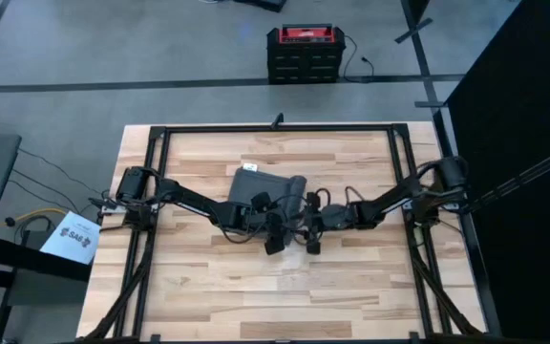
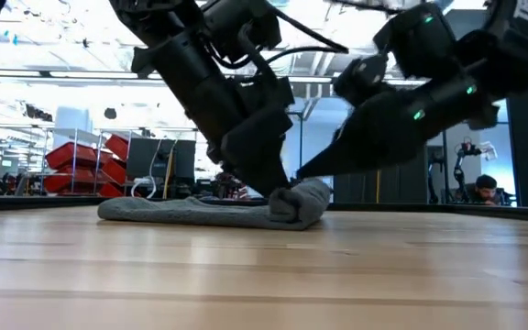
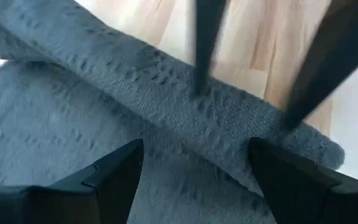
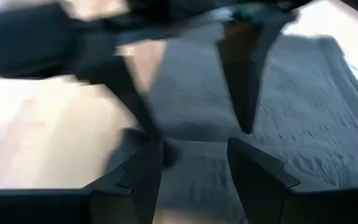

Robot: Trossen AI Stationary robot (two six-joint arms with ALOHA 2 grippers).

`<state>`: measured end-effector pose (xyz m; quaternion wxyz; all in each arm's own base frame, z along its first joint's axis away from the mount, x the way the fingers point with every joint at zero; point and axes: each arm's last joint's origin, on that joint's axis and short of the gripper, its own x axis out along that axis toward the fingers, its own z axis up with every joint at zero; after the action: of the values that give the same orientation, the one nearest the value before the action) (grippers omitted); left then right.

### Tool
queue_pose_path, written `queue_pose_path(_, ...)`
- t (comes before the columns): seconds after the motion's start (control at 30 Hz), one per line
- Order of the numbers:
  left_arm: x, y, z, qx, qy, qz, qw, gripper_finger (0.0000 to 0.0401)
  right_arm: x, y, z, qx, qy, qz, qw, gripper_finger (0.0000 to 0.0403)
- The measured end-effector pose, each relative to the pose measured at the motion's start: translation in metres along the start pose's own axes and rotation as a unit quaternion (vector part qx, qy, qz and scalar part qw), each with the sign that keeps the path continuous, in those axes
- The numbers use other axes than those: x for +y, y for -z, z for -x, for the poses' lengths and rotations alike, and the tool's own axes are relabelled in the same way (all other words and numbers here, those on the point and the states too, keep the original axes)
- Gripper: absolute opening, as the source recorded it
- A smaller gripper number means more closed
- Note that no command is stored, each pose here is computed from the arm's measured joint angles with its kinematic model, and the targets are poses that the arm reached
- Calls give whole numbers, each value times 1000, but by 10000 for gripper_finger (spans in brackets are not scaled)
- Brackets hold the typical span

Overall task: Roll towel
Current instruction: Roll the gray towel

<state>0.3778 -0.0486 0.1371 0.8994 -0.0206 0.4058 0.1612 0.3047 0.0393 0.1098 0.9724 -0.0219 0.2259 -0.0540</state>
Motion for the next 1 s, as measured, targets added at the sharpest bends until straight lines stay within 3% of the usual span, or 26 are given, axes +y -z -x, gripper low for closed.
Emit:
queue_pose_path(0.2, -3, 13, -2, 5, 0, 8, 1000, 279, 20, 4, -18, 10, 17, 5, 1000, 162)
queue_pose_path(0.63, -4, 15, -2, 6, 3, -7, 1000, 279, 48, 2, -13, 14, 11, -35, 999, 177)
queue_pose_path(0.83, -4, 15, -2, 2, 2, -6, 1000, 279, 44, 9, -13, 48, 34, -41, 997, 177)
queue_pose_path(1.0, -4, 15, -2, 0, 0, -5, 1000, 279, 43, 5, -14, 28, 40, -34, 998, 173)
